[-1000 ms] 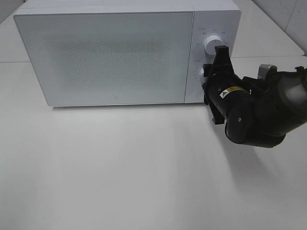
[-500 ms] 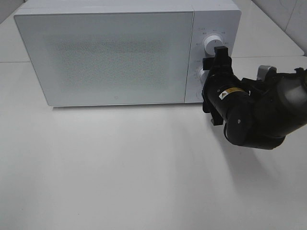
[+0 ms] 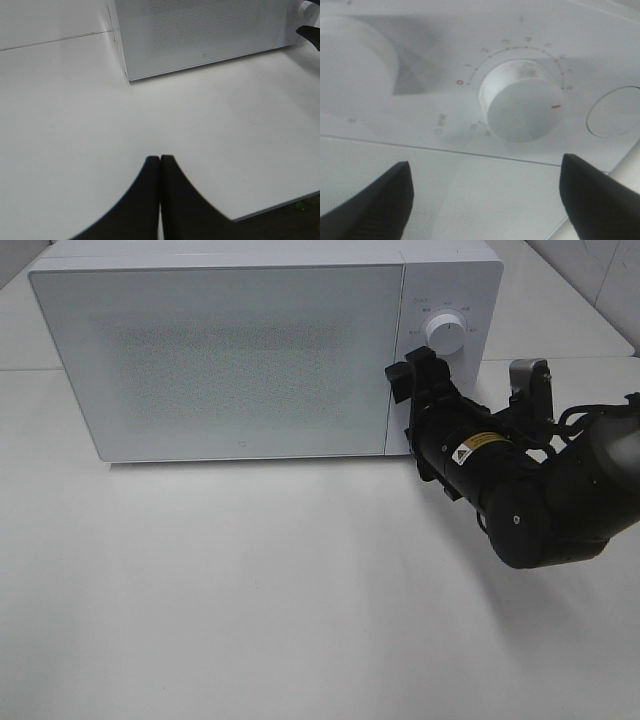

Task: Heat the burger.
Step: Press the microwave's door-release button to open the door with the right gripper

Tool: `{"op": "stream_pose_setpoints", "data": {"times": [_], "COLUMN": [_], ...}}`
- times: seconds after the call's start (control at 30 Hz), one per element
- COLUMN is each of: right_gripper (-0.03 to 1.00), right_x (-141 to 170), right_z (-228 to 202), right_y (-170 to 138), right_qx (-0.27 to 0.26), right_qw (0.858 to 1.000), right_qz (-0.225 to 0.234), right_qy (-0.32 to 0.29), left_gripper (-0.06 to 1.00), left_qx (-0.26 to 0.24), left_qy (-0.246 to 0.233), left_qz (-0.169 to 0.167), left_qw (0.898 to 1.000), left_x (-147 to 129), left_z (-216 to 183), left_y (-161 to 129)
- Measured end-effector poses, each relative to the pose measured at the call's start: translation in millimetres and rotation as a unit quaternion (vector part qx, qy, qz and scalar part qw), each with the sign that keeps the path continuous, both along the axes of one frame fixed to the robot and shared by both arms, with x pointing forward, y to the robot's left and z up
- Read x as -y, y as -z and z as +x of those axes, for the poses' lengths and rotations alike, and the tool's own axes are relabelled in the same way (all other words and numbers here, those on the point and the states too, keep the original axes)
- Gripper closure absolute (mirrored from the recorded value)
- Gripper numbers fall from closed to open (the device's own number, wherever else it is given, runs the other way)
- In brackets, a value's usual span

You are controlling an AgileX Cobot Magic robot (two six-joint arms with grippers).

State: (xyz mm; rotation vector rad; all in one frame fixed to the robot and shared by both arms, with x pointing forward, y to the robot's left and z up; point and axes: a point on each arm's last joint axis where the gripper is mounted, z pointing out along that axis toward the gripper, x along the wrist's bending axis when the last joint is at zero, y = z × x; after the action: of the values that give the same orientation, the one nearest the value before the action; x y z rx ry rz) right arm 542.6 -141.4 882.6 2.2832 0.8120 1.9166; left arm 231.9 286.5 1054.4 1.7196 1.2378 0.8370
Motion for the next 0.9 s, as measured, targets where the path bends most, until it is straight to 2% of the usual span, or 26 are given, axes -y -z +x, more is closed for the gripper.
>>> {"op": "stream_pose_setpoints", "data": {"times": [0.03,0.13,0.2,0.23,0.27,0.3,0.33,0.37,0.47,0.53,0.57,0.6,0.63,0.67,0.7,0.73,0.77,0.8,0.83,0.87,0.9], "right_gripper": [0.21,0.21,0.21,0.21,0.21,0.21,0.21,0.21,0.21,0.21,0.21,0.21,0.21,0.21,0.21,0.21,0.21,0.21,0.21,0.21,0.21], "right_x": [-1,-1,0,0,-2,-2,-3,-5,-7,-11,-11,-12,-13,-13,-14,-14,-15,-15,-15,-16,-15], "right_z": [-1,-1,-2,-2,-3,-3,-3,-4,-5,-7,-7,-7,-8,-8,-9,-9,-10,-12,-12,-13,-16], "right_y": [-1,-2,-4,-4,-4,-4,-4,-4,-4,-4,-4,-4,-5,-5,-8,-8,-9,-15,-15,-17,-23], "right_qx": [0.021,0.032,0.066,0.066,0.083,0.083,0.094,0.113,0.123,0.166,0.166,0.175,0.189,0.189,0.195,0.195,0.198,0.202,0.202,0.201,0.192], "right_qw": [0.999,0.999,0.99,0.99,0.981,0.981,0.975,0.961,0.953,0.913,0.913,0.904,0.887,0.887,0.87,0.87,0.859,0.832,0.832,0.822,0.801], "right_qz": [-0.028,-0.04,-0.116,-0.116,-0.165,-0.165,-0.19,-0.236,-0.256,-0.342,-0.342,-0.359,-0.386,-0.386,-0.415,-0.415,-0.432,-0.469,-0.469,-0.482,-0.507], "right_qy": [-0.014,-0.018,-0.038,-0.038,-0.055,-0.055,-0.068,-0.091,-0.104,-0.147,-0.147,-0.154,-0.167,-0.167,-0.184,-0.184,-0.192,-0.216,-0.216,-0.227,-0.253], "left_gripper": [0.94,0.94,0.94,0.94,0.94,0.94,0.94,0.94,0.94,0.94,0.94,0.94,0.94,0.94,0.94,0.94,0.94,0.94,0.94,0.94,0.94], "left_qx": [0.0,0.0,0.0,0.0,0.0,0.0,0.0,0.0,0.0,0.0,0.0,0.0,0.0,0.0,0.0,0.0,0.0,0.0,0.0,0.0,0.0], "left_qy": [0.0,0.0,0.0,0.0,0.0,0.0,0.0,0.0,0.0,0.0,0.0,0.0,0.0,0.0,0.0,0.0,0.0,0.0,0.0,0.0,0.0], "left_qz": [0.0,0.0,0.0,0.0,0.0,0.0,0.0,0.0,0.0,0.0,0.0,0.0,0.0,0.0,0.0,0.0,0.0,0.0,0.0,0.0,0.0], "left_qw": [1.0,1.0,1.0,1.0,1.0,1.0,1.0,1.0,1.0,1.0,1.0,1.0,1.0,1.0,1.0,1.0,1.0,1.0,1.0,1.0,1.0], "left_x": [0,0,0,0,0,0,0,0,0,0,0,0,0,0,0,0,0,0,0,0,0], "left_z": [0,0,0,0,0,0,0,0,0,0,0,0,0,0,0,0,0,0,0,0,0], "left_y": [0,0,0,0,0,0,0,0,0,0,0,0,0,0,0,0,0,0,0,0,0]}}
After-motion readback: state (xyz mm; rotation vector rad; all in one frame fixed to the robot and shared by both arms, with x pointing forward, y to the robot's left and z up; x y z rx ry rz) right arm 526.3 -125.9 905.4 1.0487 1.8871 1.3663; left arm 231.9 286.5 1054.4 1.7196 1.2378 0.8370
